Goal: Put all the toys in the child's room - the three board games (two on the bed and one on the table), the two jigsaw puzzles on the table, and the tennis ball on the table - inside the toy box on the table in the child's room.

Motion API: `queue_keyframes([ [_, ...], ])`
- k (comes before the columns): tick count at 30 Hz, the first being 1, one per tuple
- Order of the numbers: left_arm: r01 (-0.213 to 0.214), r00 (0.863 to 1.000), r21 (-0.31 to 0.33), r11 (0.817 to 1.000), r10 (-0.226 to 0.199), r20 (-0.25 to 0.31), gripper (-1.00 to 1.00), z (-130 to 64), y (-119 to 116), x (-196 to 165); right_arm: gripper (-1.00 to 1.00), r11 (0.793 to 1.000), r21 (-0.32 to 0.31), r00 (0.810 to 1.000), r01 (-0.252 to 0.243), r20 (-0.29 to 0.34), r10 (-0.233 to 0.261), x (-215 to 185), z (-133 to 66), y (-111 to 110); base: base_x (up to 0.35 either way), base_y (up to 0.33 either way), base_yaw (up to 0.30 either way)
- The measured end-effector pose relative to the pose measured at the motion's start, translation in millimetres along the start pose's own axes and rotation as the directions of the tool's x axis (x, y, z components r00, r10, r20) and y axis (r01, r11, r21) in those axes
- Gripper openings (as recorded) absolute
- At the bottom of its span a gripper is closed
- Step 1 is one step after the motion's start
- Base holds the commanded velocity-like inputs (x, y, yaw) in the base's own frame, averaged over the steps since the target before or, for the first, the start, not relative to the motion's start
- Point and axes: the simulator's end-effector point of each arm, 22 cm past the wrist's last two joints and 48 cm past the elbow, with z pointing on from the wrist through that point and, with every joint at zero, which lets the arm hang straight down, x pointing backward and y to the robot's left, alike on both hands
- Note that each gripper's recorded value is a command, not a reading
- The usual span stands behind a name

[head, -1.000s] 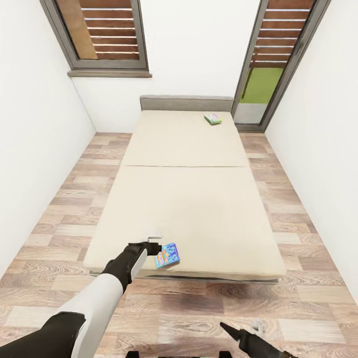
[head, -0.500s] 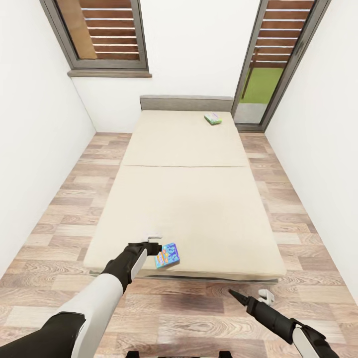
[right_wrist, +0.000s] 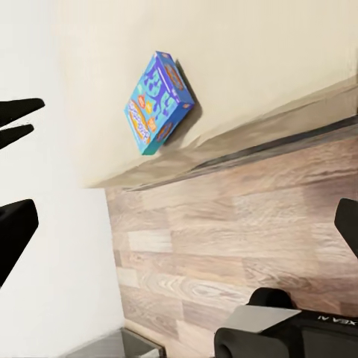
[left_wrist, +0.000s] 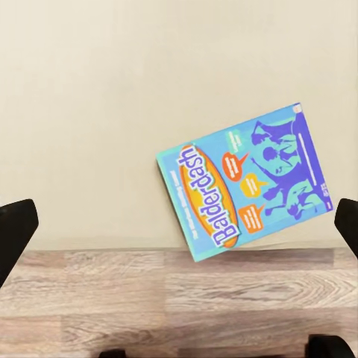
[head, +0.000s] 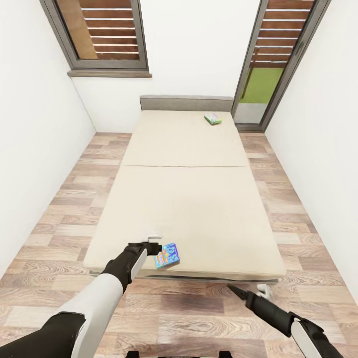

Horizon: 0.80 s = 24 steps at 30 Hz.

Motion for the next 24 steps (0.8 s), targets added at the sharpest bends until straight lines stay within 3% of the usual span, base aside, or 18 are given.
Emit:
queue_keyframes([
  [3, 0.000, 1.000, 0.000, 1.000, 0.000, 0.001, 1.00, -0.2, -0.1, -0.7, 1.00, 0.999, -0.034, 1.000, 0.021, -0.005, -0.021, -17.3, 6.7, 23.2, 0.000, 0.000, 0.000],
  [8, 0.002, 1.000, 0.000, 1.000, -0.002, 0.017, 1.00, -2.2, 0.3, -8.7, 1.00, 0.990, -0.063, 0.991, 0.129, 0.031, -0.128, -60.0, 9.8, 74.1, 0.000, 0.000, 0.000],
  [13, 0.002, 1.000, 0.000, 1.000, -0.002, 0.022, 1.00, -3.4, 0.4, -12.4, 1.00, 0.984, -0.019, 0.983, 0.176, 0.052, -0.174, -77.9, 8.3, 85.6, 0.000, 0.000, 0.000],
  [21, 0.008, 1.000, 0.004, 1.000, -0.008, 0.022, 1.00, -8.3, 0.5, -22.6, 1.00, 0.984, -0.012, 0.982, 0.180, 0.053, -0.179, -79.7, 8.3, 87.6, 0.000, 0.000, 0.000],
  [24, 0.010, 1.000, 0.035, 0.999, -0.010, 0.004, 1.00, -11.2, -5.6, -24.2, 1.00, 0.983, -0.013, 0.982, 0.183, 0.055, -0.182, -80.1, 8.3, 88.6, 0.000, 0.000, 0.000],
])
